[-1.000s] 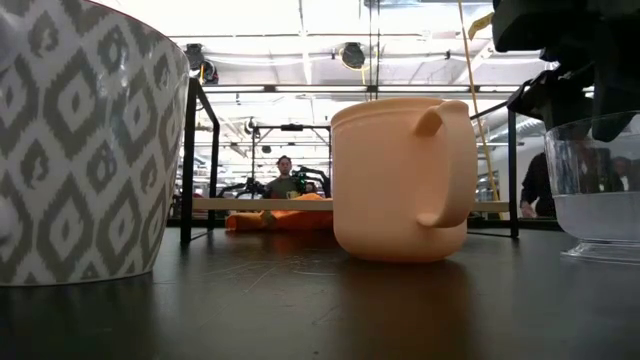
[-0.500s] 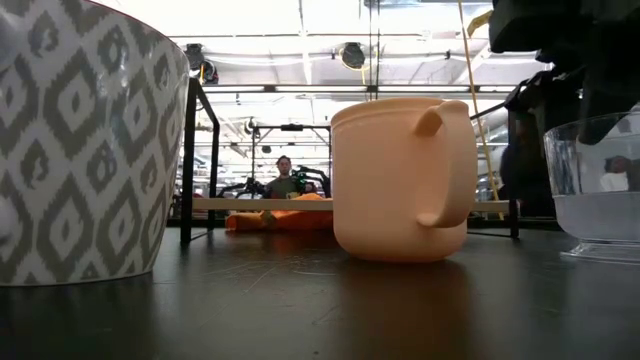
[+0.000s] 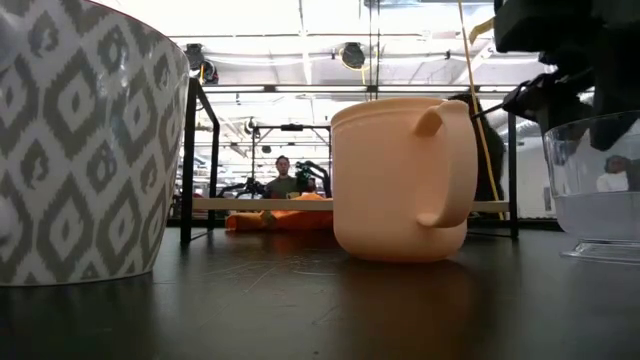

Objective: Stack small to large cups/mugs on shelf
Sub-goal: Put the transparent mug on the shelf

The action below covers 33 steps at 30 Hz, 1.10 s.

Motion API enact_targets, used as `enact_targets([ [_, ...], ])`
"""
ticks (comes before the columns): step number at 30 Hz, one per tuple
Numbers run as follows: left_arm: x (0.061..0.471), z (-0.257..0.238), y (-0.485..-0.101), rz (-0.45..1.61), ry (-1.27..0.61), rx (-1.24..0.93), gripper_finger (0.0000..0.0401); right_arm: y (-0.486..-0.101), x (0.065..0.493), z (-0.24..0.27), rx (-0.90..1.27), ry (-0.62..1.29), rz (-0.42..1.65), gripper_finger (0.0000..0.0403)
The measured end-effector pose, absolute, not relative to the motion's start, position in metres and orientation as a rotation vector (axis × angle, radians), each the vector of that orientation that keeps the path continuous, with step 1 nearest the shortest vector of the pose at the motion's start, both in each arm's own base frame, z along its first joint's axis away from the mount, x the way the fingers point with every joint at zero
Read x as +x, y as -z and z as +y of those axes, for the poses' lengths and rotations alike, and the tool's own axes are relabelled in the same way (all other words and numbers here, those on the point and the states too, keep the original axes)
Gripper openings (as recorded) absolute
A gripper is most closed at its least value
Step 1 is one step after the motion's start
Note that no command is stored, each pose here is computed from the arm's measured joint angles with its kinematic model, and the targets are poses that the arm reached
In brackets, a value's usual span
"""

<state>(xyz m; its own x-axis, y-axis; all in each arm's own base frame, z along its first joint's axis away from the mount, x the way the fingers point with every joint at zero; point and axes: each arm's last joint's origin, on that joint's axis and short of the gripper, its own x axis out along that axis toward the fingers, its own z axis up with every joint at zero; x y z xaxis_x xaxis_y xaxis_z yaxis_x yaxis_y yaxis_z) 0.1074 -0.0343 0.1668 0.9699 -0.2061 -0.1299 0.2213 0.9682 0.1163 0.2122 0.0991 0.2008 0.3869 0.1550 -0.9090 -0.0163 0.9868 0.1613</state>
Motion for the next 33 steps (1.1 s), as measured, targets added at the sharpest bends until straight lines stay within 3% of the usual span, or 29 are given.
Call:
enact_targets([
  [14, 0.1074, -0.0343, -0.1668, 0.117, 0.216, 0.131, 0.0035, -0.1919, 0.2104, 0.0978, 0.153, -0.098, 1.165, 0.0180],
  [29, 0.1074, -0.0343, -0.1668, 0.118, 0.216, 0.131, 0.0035, -0.1923, 0.2111, 0.0978, 0.160, -0.092, 1.156, 0.0017],
  [33, 0.1075, -0.0343, -0.1667, 0.118, 0.216, 0.131, 0.0035, -0.1925, 0.2116, 0.0979, 0.154, -0.097, 1.149, 0.0006],
])
